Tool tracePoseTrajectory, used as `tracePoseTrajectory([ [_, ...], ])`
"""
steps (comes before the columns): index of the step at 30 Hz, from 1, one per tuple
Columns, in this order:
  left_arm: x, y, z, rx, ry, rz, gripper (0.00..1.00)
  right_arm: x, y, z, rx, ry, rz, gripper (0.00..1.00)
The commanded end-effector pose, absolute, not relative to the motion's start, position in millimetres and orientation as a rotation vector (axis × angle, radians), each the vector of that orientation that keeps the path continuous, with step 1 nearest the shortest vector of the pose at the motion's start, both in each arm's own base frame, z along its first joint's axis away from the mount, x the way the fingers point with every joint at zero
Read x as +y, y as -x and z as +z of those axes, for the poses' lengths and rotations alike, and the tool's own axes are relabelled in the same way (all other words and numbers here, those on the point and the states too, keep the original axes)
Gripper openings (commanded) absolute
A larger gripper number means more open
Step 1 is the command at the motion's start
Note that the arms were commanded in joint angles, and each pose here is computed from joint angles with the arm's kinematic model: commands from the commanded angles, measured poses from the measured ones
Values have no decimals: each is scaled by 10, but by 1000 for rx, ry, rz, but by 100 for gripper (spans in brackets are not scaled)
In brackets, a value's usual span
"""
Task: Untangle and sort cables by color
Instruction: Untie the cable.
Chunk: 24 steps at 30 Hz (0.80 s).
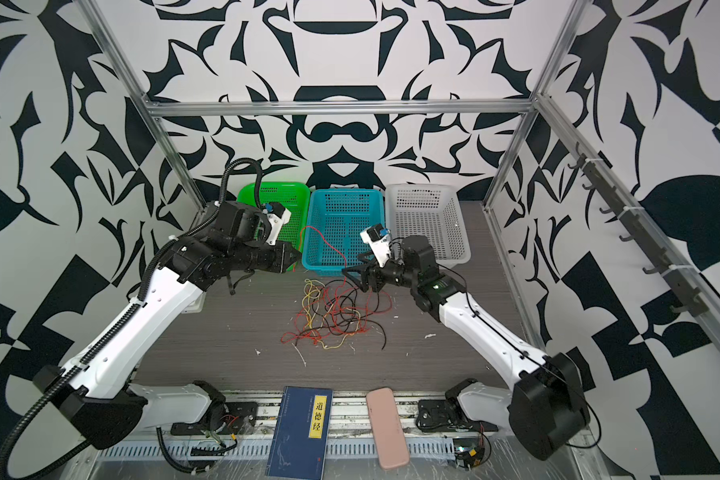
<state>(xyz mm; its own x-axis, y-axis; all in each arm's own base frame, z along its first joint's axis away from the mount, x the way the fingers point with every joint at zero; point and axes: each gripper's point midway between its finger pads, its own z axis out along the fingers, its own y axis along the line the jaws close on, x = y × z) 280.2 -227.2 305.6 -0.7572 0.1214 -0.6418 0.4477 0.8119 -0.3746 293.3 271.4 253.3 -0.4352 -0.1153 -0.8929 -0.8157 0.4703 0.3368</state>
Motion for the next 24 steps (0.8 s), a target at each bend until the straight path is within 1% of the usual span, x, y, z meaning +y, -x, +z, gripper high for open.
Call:
tracePoseTrajectory([
  [1, -2261, -2747, 3171, 2365, -427, -704, 0, 2930, -2952, 2765, 1763, 846, 1052, 74],
  [4, -2269, -2738, 3221, 2350, -425, -716, 0, 2991, -3102, 2693, 1783, 812, 1040, 73],
  [7, -2279, -2760, 3274, 2331, -429, -717, 0, 3024, -3237, 2594, 1798, 770, 1031, 67],
  [8, -2283, -2777, 3285, 2328, -430, -712, 0, 3051, -3256, 2576, 1792, 768, 1045, 62],
  [9, -2290, -2795, 3309, 2322, -432, -709, 0, 3082, -3264, 2565, 1787, 773, 1065, 52],
  [10, -2301, -2813, 3322, 2318, -437, -708, 0, 3107, -3270, 2551, 1789, 778, 1081, 46],
  [12, -2328, -2857, 3384, 2305, -442, -707, 0, 3155, -3260, 2504, 1799, 793, 1106, 37],
  [14, -2353, -2901, 3455, 2291, -455, -702, 0, 3170, -3226, 2471, 1796, 801, 1119, 34],
  [15, -2356, -2935, 3492, 2286, -459, -687, 0, 3173, -3200, 2452, 1793, 804, 1128, 30],
  [16, -2356, -2965, 3543, 2275, -460, -676, 0, 3173, -3182, 2444, 1791, 802, 1134, 28],
  [19, -2383, -3052, 3719, 2235, -467, -662, 0, 3160, -3126, 2377, 1802, 799, 1143, 26],
  [21, -2408, -3100, 3848, 2206, -469, -663, 0, 3144, -3090, 2329, 1810, 800, 1144, 20],
  [23, -2438, -3133, 3943, 2185, -472, -671, 0, 3135, -3056, 2291, 1816, 800, 1147, 19],
  [24, -2453, -3150, 3992, 2174, -471, -677, 0, 3136, -3036, 2272, 1817, 802, 1152, 16],
])
